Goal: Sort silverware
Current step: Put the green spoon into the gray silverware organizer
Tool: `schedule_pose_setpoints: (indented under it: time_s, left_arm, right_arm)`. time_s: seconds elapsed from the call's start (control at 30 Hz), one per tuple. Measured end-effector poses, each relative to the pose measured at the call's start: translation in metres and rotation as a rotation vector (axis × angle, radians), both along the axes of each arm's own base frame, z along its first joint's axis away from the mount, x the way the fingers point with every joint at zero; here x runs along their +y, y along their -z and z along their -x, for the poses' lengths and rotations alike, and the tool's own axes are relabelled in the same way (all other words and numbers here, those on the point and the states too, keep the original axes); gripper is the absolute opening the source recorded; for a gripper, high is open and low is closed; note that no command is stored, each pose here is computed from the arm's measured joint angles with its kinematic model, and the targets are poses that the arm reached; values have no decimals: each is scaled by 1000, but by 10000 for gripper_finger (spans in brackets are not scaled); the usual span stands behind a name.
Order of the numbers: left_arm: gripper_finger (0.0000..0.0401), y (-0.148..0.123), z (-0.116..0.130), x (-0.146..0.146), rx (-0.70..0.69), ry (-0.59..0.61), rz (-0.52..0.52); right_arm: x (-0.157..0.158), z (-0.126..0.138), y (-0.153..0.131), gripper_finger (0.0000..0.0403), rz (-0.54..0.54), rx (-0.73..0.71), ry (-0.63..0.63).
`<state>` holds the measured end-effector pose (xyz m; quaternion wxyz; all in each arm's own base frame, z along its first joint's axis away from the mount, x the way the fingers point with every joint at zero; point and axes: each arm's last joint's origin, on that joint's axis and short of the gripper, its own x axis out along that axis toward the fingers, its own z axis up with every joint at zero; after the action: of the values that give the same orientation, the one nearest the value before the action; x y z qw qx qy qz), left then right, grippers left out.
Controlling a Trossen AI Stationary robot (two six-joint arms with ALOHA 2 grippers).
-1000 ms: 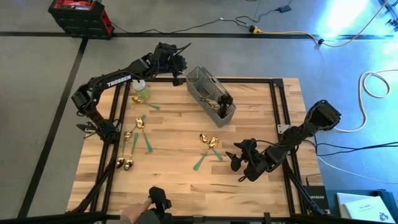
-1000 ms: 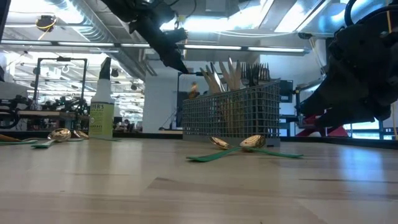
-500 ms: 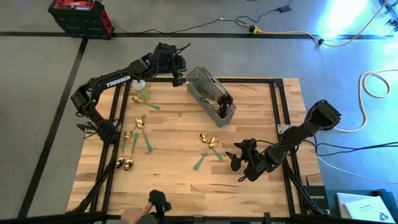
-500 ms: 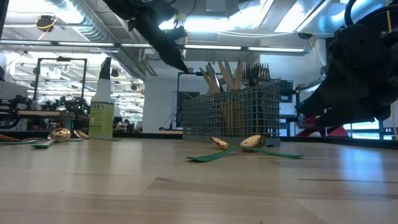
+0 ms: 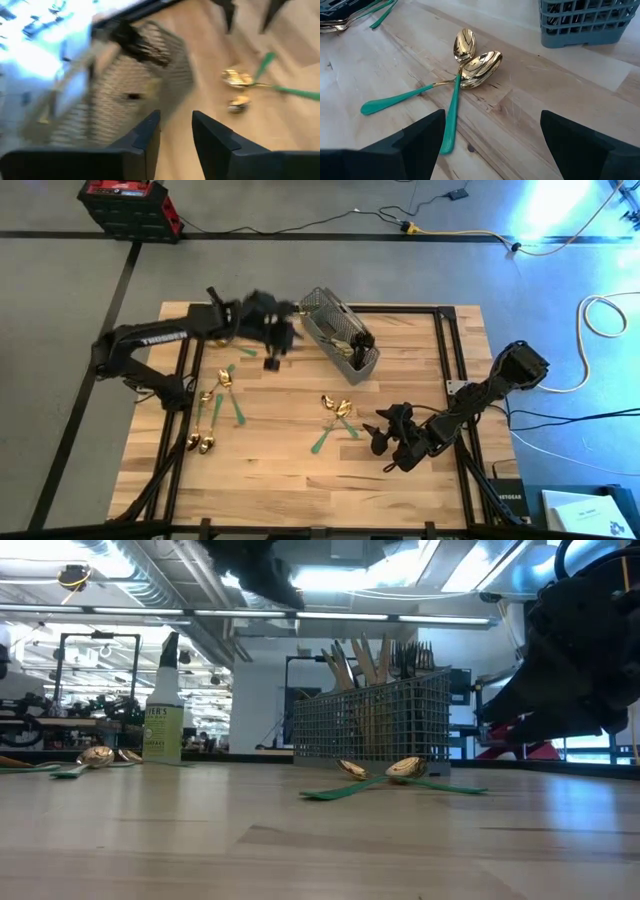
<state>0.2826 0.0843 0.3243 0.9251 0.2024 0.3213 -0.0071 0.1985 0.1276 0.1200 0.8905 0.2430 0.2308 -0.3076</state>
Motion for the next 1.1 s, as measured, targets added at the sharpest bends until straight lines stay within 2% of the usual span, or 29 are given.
schedule_pose_setpoints:
  time_s: [0.17, 0.27, 0.4, 0.5, 0.63, 0.87, 1.1]
  left_arm:
    - [74, 61, 0, -27, -101, -13, 208]
    - [69, 98, 1, -38, -178, -118, 278]
    - [68, 130, 0, -43, -255, -233, 383]
    - [68, 145, -7, -43, -229, -310, 498]
    - [68, 171, -21, -47, -118, -321, 625]
    - [68, 201, -53, -46, -42, -419, 674]
    - [68, 204, -64, -46, -39, -425, 694]
  right_arm:
    - [1, -2, 5, 309, 12, -5, 8]
    - [2, -4, 9, 309, 7, -11, 8]
    - [3, -5, 10, 309, 7, -12, 9]
    - [2, -6, 10, 309, 7, -14, 16]
    - [-1, -8, 10, 309, 1, -21, 26]
    - [11, -23, -1, 309, 129, 27, -142]
    - [9, -43, 13, 309, 177, 146, -188]
